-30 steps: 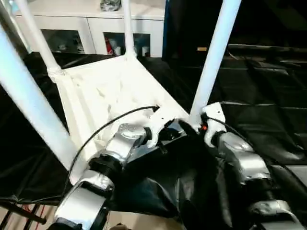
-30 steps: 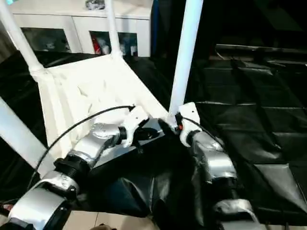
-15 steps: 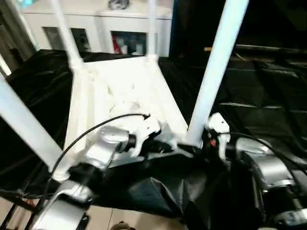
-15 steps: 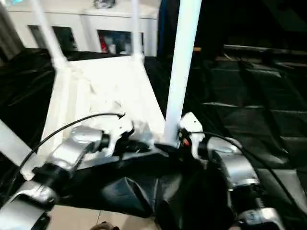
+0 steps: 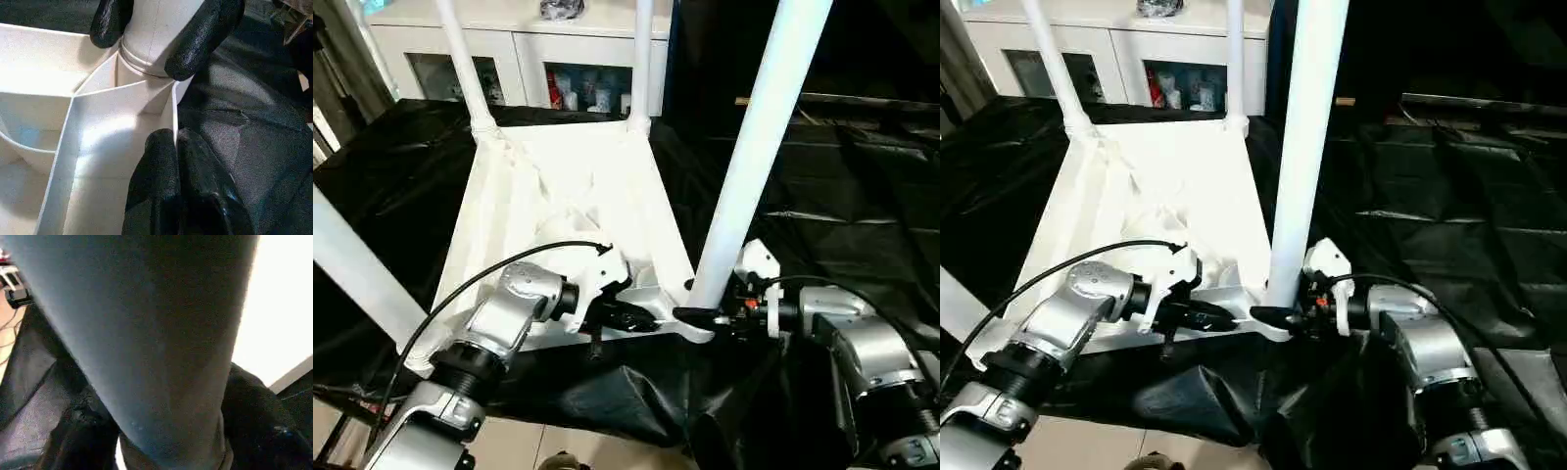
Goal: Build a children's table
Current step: Rotate leg to tighten
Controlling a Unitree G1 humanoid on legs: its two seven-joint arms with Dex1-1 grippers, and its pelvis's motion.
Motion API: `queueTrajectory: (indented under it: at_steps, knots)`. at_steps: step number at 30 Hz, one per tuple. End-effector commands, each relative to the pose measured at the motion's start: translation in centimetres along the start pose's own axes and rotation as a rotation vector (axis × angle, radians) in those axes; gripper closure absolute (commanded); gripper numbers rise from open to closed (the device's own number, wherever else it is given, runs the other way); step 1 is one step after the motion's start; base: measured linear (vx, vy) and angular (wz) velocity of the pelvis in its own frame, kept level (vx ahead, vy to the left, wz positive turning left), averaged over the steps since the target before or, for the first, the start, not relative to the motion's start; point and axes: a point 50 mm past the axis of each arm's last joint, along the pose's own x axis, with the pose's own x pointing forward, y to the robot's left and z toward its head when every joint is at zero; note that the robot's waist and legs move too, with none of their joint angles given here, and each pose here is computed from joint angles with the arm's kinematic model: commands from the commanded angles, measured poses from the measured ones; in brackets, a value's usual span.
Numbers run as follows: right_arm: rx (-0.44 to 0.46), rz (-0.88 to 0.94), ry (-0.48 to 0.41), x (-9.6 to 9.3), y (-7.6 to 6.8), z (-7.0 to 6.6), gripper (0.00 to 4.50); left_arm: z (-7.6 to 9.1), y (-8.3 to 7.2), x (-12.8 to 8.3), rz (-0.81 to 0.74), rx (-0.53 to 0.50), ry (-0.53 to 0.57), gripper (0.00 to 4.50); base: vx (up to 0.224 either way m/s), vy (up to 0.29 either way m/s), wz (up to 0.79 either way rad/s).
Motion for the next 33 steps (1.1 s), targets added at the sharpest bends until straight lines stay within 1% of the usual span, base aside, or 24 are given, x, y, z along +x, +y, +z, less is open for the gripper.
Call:
queueTrajectory:
  at_steps: [1, 3, 6, 7, 9, 10, 11, 13, 14, 15, 16, 17, 18, 20, 21, 22, 23, 24, 25, 27, 28, 31, 33]
  knots:
    - [0.012, 0.008, 0.001, 0.8, 0.6, -0.3, 1.98, 2.2, -0.7, 1.4, -0.092, 0.078, -0.068, 4.50, 0.000, 0.000, 0.00]
    - [0.019, -0.020, -0.002, 1.1, 0.5, -0.4, 2.07, 2.3, -0.5, 1.6, -0.067, 0.079, -0.072, 4.50, 0.000, 0.000, 0.00]
    - [0.038, -0.185, 0.007, 2.4, -0.2, -1.1, 2.10, 3.0, 0.6, 2.6, 0.049, 0.073, -0.082, 4.50, 0.000, 0.000, 0.00]
    - [0.077, -0.288, 0.011, 2.9, -0.9, -1.4, 2.11, 3.3, 1.0, 3.1, 0.097, 0.070, -0.086, 4.50, 0.000, 0.000, 0.00]
    - [0.132, -0.428, 0.006, 3.6, -1.7, -1.7, 2.11, 4.0, 1.9, 4.0, 0.194, 0.053, -0.099, 4.50, 0.000, 0.000, 0.00]
    - [0.132, -0.428, 0.006, 3.6, -1.7, -1.7, 2.11, 4.0, 1.9, 4.0, 0.194, 0.053, -0.099, 4.50, 0.000, 0.000, 0.00]
    - [0.192, -0.522, -0.013, 4.4, -2.1, -1.7, 2.11, 4.8, 2.6, 4.9, 0.269, 0.034, -0.116, 4.50, 0.000, 0.000, 0.00]
    - [0.233, -0.582, -0.028, 5.0, -2.3, -1.5, 2.12, 5.4, 2.9, 5.5, 0.313, 0.018, -0.129, 4.50, 0.000, 0.000, 0.00]
    - [0.236, -0.586, -0.028, 5.1, -2.4, -1.5, 2.12, 5.4, 2.9, 5.5, 0.315, 0.017, -0.130, 4.50, 0.000, 0.000, 0.00]
    - [0.289, -0.630, -0.036, 5.9, -2.5, -1.3, 2.12, 5.9, 3.0, 6.1, 0.344, 0.013, -0.142, 4.50, 0.000, 0.000, 0.00]
    - [0.289, -0.630, -0.036, 5.9, -2.5, -1.3, 2.12, 5.9, 3.0, 6.1, 0.344, 0.013, -0.142, 4.50, 0.000, 0.000, 0.00]
    - [0.285, -0.634, -0.037, 6.6, -2.4, -1.0, 2.12, 6.3, 3.0, 6.5, 0.348, 0.016, -0.148, 4.50, 0.000, 0.000, 0.00]
    - [0.260, -0.613, -0.035, 7.5, -2.0, -0.6, 2.12, 6.6, 2.9, 7.0, 0.336, 0.026, -0.155, 4.50, 0.000, 0.000, 0.00]
    - [0.248, -0.586, -0.042, 8.1, -1.7, -0.3, 2.12, 6.7, 2.8, 7.3, 0.325, 0.035, -0.156, 4.50, 0.000, 0.000, 0.00]
    - [0.256, -0.550, -0.059, 8.2, -1.6, -0.1, 1.78, 6.6, 2.7, 7.3, 0.305, 0.047, -0.155, 4.50, 0.000, 0.000, 0.00]
    - [0.266, -0.510, -0.079, 8.0, -1.5, 0.1, 1.57, 6.4, 2.5, 7.2, 0.279, 0.060, -0.156, 4.50, 0.000, 0.000, 0.00]
    - [0.267, -0.504, -0.081, 7.9, -1.5, 0.1, 1.57, 6.3, 2.4, 7.1, 0.269, 0.064, -0.156, 4.50, 0.000, 0.000, 0.00]
    - [0.268, -0.498, -0.083, 7.8, -1.5, 0.1, 1.41, 6.3, 2.4, 7.0, 0.261, 0.068, -0.157, 4.50, 0.000, 0.000, 0.00]
    - [0.269, -0.496, -0.084, 7.6, -1.6, 0.1, 1.35, 6.1, 2.3, 6.9, 0.252, 0.072, -0.159, 4.50, 0.000, 0.000, 0.00]
    - [0.234, -0.486, -0.067, 7.1, -1.7, 0.0, 1.15, 5.7, 2.2, 6.6, 0.228, 0.082, -0.153, 4.50, 0.000, 0.000, 0.00]
    - [0.183, -0.444, -0.052, 6.6, -1.6, 0.0, 1.15, 5.4, 1.9, 6.2, 0.187, 0.091, -0.155, 4.50, 0.000, 0.000, 0.00]
    - [0.091, -0.361, -0.033, 5.5, -1.3, -0.1, 1.15, 4.8, 1.5, 5.4, 0.126, 0.114, -0.152, 4.50, 0.000, 0.000, 0.00]
    - [0.037, -0.333, -0.028, 4.8, -1.1, -0.1, 1.15, 4.6, 1.5, 4.9, 0.115, 0.121, -0.150, 4.50, 0.000, 0.000, 0.00]
